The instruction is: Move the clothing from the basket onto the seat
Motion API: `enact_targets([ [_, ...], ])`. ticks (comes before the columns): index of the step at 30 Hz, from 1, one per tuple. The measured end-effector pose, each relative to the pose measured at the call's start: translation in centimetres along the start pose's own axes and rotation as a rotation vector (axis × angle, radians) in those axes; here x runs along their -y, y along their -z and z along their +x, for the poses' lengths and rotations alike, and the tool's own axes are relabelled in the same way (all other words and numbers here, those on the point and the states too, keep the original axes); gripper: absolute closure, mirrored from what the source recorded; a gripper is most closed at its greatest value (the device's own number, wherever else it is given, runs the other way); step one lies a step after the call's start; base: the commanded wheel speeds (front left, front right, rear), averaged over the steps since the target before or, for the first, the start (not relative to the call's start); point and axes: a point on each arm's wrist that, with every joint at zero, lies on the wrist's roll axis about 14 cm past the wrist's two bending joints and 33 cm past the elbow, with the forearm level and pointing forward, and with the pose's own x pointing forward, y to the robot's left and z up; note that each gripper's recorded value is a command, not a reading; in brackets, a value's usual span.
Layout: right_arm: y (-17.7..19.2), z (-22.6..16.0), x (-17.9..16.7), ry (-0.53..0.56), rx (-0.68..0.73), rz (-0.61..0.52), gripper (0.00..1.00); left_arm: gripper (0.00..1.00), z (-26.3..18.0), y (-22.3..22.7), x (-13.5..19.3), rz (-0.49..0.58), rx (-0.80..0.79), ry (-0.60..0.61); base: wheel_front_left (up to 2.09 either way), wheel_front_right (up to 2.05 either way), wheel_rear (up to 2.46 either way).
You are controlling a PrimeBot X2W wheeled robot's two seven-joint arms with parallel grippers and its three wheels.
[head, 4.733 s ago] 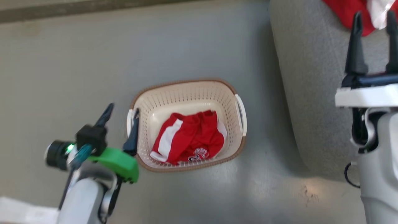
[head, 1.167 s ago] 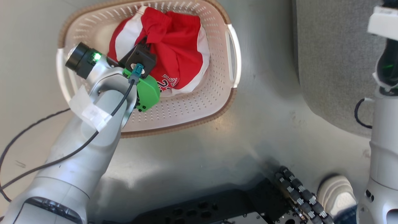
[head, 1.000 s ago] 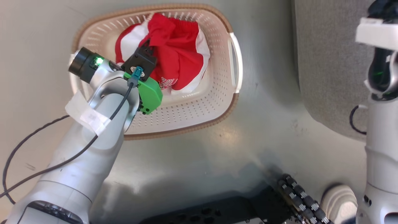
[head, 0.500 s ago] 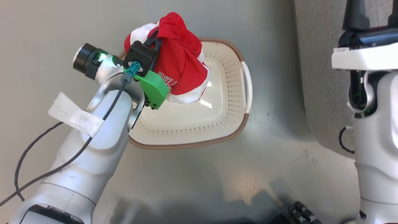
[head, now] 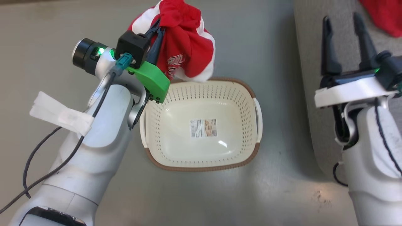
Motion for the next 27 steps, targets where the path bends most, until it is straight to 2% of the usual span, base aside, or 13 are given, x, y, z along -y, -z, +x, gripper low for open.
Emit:
enact_targets([
  [16,-2.2,-4.4,-5.4,-0.147,-0.015,0.001,0.0,1.0,-4.8,-5.7,2.2,0.047,0.055,-0.002,0.0,0.0,0.0],
  [27,-2.0,-9.5,-11.6,-0.338,-0.063,-0.03,0.0,1.0,-8.2,-8.2,5.3,0.073,0.068,0.028,0.0,0.0,0.0],
])
